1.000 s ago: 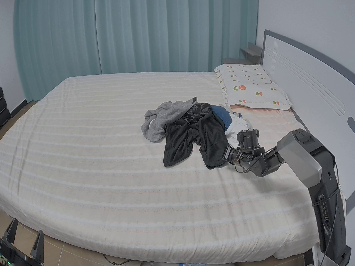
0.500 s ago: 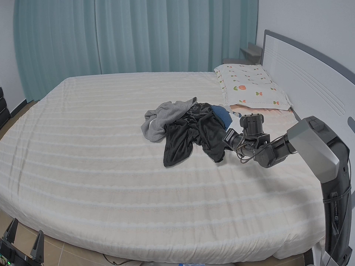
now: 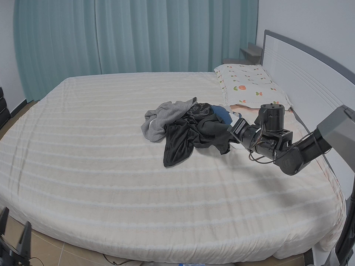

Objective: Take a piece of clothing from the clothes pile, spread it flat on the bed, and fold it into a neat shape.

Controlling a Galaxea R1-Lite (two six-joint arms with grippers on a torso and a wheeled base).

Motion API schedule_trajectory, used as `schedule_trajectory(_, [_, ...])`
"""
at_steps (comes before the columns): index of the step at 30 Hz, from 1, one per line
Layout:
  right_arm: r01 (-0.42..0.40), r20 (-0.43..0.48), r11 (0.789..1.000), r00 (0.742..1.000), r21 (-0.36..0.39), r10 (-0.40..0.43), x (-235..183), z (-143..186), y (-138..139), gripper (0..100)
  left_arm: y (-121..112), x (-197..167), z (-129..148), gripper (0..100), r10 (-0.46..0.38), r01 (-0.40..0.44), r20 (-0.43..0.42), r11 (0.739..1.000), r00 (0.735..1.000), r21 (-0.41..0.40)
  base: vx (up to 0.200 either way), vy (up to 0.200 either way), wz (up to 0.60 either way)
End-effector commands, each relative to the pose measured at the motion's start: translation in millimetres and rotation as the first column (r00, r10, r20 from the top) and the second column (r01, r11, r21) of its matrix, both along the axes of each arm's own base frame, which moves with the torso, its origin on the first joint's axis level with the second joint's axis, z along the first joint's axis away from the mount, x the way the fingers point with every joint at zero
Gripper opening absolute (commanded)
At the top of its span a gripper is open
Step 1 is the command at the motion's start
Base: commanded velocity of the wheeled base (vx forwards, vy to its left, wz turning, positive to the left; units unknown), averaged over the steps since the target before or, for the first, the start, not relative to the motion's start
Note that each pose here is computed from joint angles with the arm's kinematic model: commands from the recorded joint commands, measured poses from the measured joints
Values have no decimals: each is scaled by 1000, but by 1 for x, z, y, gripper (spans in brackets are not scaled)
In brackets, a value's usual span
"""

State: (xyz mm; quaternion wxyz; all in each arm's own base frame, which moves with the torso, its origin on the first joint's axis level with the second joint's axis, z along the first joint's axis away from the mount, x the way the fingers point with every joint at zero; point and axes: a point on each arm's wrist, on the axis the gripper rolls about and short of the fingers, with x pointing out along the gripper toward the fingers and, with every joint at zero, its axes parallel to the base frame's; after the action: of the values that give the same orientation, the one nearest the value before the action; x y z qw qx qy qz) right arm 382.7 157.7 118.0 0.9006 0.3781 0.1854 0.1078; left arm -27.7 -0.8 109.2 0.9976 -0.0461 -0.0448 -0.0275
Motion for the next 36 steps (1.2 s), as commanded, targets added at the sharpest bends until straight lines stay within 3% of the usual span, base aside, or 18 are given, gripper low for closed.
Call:
schedule_trajectory(1, [-66,227,997,972,41,55,-57,88,2,0,-2,23,100,100,-112,112,35,994,993,-11,0,0,0])
schedule_trajectory(3, [-76,263,997,963,28,66,-67,103,0,0,-3,45,95,100,-113,116,-81,993,990,33,0,0,0])
schedule_trajectory(4, [-76,263,997,963,28,66,-67,103,0,0,-3,45,95,100,-113,116,-81,993,990,33,0,0,0])
schedule_trajectory(5, [-89,291,996,953,17,80,-79,117,-1,0,-3,69,87,100,-107,121,-196,991,975,60,0,0,0])
schedule_trajectory(7, [-94,311,995,947,19,83,-88,128,-4,0,-5,87,82,100,-126,147,-278,987,952,57,0,0,0])
schedule_trajectory(8, [-104,309,994,946,15,94,-94,132,-2,0,-7,99,78,100,-173,196,-330,980,928,40,0,0,0])
schedule_trajectory(10, [-110,308,994,946,11,101,-98,135,-2,0,-10,106,75,100,-216,241,-365,970,906,24,0,0,0])
schedule_trajectory(11, [-114,306,993,946,6,107,-101,140,-2,0,-15,118,70,100,-260,287,-421,958,869,2,0,0,0])
schedule_trajectory(15, [-113,307,994,946,4,106,-105,144,-5,0,-33,149,54,100,-346,375,-534,925,772,-57,0,0,0])
schedule_trajectory(19, [-117,309,993,945,2,111,-110,145,-6,0,-56,173,42,100,-421,425,-575,895,702,-136,0,0,0])
schedule_trajectory(24, [-142,336,990,933,10,130,-116,154,0,0,-87,201,26,100,-434,437,-586,887,685,-146,0,0,0])
schedule_trajectory(31, [-169,354,985,923,20,151,-126,160,3,0,-131,234,-10,100,-425,465,-640,878,640,-117,0,0,0])
schedule_trajectory(33, [-169,355,985,923,21,151,-127,161,3,0,-144,244,-18,100,-406,449,-642,887,650,-106,0,0,0])
schedule_trajectory(36, [-171,352,985,923,19,153,-129,160,2,0,-168,262,-29,100,-369,391,-620,914,693,-107,0,0,0])
